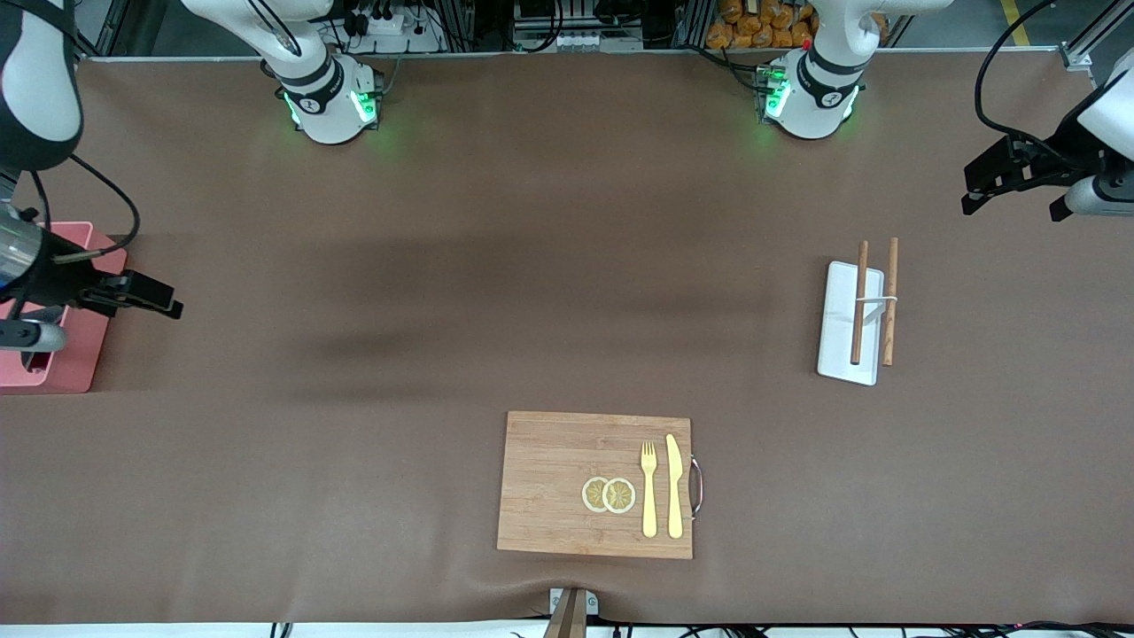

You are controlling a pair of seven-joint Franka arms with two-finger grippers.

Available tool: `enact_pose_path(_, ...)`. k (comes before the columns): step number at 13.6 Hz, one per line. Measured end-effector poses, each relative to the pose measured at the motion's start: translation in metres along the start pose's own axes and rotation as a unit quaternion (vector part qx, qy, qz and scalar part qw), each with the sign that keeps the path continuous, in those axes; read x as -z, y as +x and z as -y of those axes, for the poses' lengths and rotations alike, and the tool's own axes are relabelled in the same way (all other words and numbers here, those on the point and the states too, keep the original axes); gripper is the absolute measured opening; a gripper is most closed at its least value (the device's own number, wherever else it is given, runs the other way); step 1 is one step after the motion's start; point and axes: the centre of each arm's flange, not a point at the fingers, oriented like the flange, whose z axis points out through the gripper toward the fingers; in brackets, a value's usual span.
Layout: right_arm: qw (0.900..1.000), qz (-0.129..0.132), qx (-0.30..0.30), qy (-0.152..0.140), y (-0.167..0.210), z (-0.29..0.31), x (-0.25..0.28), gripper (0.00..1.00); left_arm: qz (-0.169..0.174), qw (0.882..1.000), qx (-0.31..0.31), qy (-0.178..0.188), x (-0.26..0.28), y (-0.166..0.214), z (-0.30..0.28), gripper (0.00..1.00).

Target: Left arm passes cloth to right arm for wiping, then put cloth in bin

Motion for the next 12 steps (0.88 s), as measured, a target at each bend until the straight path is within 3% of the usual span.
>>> enact_pose_path(7,1.000,-0.020,0.002,0.002,-0.009,-0.008,0.023,1.00,0.001,1.000,-0.006,0.000,0.000,0.000,0.000,1.00)
enact_pose_path(12,1.000,-0.019,0.004,0.003,-0.021,-0.002,0.021,1.00,0.002,1.000,-0.006,0.000,0.000,0.000,0.000,1.00)
